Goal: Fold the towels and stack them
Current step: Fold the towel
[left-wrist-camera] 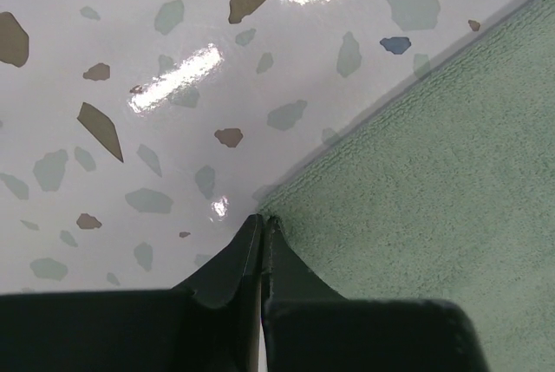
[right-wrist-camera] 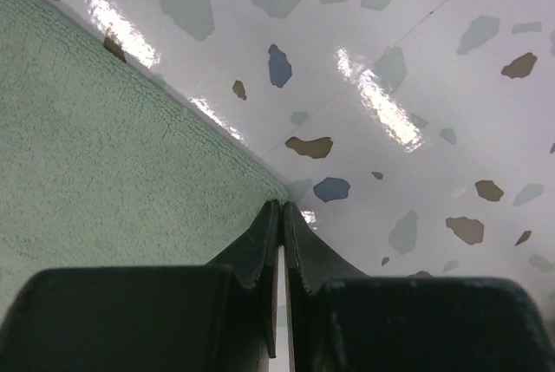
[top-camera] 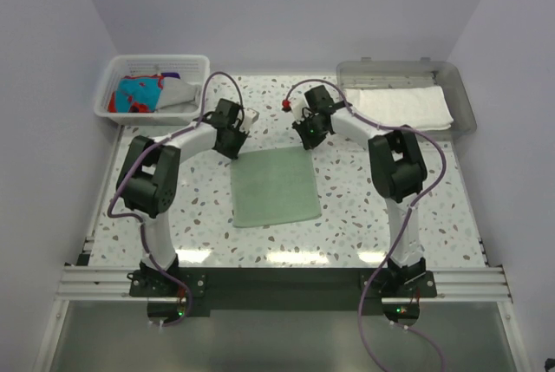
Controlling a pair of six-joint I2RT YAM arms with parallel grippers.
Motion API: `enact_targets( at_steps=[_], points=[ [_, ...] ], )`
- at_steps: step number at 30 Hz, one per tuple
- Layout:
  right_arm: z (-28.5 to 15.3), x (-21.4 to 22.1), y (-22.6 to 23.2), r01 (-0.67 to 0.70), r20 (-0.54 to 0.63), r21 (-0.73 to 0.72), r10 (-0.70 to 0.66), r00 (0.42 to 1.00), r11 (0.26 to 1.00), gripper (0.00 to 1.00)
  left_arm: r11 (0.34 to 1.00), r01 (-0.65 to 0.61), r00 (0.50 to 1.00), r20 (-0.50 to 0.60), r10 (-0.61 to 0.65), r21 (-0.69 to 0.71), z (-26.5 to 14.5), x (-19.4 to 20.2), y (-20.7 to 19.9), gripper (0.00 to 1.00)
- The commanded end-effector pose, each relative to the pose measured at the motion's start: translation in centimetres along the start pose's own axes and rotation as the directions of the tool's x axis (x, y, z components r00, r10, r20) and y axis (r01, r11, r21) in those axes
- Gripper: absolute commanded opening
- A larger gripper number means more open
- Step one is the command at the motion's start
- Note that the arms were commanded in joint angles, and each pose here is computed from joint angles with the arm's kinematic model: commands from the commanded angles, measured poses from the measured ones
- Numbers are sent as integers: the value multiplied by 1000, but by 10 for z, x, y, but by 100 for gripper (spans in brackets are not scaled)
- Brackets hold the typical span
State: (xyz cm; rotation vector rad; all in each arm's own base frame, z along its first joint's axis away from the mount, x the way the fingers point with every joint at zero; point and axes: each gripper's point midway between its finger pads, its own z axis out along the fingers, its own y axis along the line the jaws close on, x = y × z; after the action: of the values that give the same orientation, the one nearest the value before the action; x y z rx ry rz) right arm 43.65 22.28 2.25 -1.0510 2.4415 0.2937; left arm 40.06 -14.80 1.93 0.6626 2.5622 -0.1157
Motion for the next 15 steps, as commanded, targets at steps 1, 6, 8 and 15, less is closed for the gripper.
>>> enact_targets(
  at_steps=[1,6,8,15],
  points=[
    [-39,-32,-23,-15,110,139,0,994,990,0,1000,-18,1000,20,19,-12,-6,-10,11,0],
    [-65,-47,-26,-22,178,181,-10,984,983,0,999,-33,992,126,34,-11,-27,-40,12,0],
    [-69,-48,-25,-24,190,182,-11,982,983,0,999,-37,987,154,36,3,-35,-46,9,0],
    [-90,-46,-13,-30,227,163,-8,974,986,0,1000,-26,971,240,22,15,-64,-51,3,0]
  ],
)
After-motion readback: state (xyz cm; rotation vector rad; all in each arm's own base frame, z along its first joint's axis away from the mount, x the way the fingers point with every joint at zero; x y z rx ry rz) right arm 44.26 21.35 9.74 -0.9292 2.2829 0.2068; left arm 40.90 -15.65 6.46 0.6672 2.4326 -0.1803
